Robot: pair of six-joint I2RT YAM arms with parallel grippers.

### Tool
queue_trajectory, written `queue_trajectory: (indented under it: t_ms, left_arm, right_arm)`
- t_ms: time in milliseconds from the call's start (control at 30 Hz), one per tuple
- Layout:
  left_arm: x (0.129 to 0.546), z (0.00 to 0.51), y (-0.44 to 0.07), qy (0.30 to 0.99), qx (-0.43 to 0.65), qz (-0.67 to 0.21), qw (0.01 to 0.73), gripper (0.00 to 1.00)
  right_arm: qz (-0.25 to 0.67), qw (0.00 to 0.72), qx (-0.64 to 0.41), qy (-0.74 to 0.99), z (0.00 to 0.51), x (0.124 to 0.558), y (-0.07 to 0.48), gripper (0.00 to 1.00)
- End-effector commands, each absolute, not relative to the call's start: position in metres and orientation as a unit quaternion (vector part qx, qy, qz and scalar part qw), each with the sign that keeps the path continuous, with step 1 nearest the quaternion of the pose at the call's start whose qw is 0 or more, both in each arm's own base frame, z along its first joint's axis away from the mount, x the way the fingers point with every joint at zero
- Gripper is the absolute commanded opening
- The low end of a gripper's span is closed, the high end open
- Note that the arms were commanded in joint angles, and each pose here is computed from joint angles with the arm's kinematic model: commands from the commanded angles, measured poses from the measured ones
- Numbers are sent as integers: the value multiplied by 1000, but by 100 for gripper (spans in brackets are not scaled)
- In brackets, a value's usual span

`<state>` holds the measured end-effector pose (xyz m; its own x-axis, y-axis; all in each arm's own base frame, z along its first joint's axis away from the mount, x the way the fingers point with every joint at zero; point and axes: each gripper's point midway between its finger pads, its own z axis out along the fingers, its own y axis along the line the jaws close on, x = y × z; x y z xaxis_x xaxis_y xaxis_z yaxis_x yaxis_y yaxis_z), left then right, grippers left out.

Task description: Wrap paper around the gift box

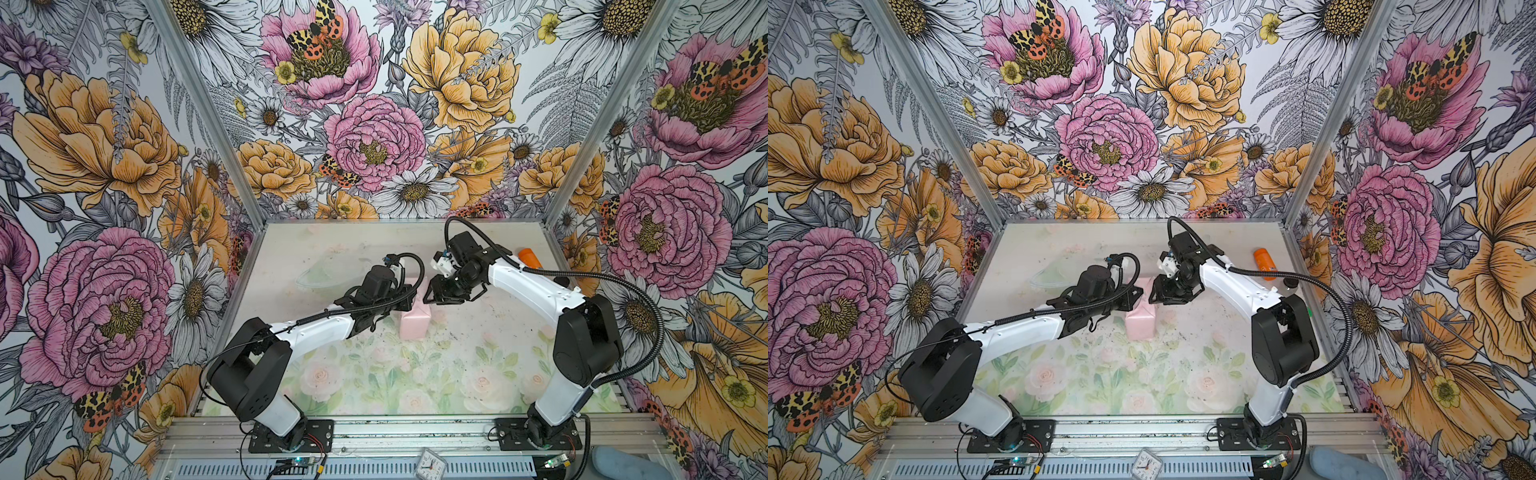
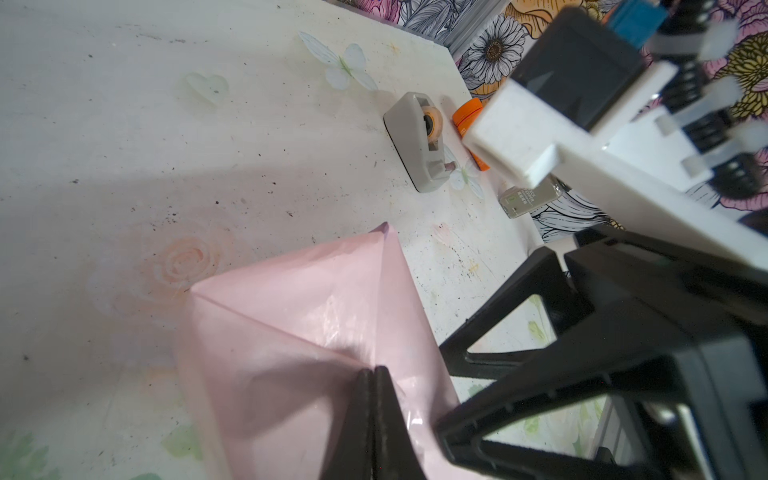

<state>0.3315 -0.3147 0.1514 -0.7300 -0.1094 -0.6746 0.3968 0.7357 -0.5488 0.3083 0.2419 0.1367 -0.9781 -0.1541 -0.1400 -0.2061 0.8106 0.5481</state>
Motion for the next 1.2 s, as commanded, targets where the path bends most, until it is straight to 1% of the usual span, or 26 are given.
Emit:
queue_trajectory:
  t_ms: [0,167,300,433,567,733,867,1033,1067,1133,1167]
  left_arm:
    - [315,102,-302,899,78,-308,303,0]
    - [315,101,-301,900,79,-303,303,0]
    - [313,98,-294,905,72,-291,301,0]
    - [312,95,-290,907,68,-288,300,0]
    - [311,94,-288,909,65,-283,298,0]
    - [313,98,-271,915,31,-266,303,0]
    - [311,96,-247,923,1,-239,301,0]
    - [305,101,-194,929,-54,-200,307,0]
    - [305,108,-181,927,-66,-194,313,2]
    - [306,128,-156,919,-93,-186,334,16]
    - [306,141,-142,913,-109,-183,347,26]
  right_arm:
    - [269,35,-79,959,123,303,230,42]
    - [238,20,-62,969,100,298,215,34]
    - [229,23,-55,972,99,296,208,33]
    - [234,39,-50,970,111,296,205,38]
    - [240,56,-49,968,123,296,203,39]
    - [240,110,-47,963,154,304,198,43]
    - [241,130,-48,961,166,309,197,44]
    - [247,141,-50,957,172,313,201,47]
    - [250,144,-52,956,175,314,203,48]
    - [252,151,-55,954,179,316,205,50]
    - [254,155,-56,953,181,318,207,51]
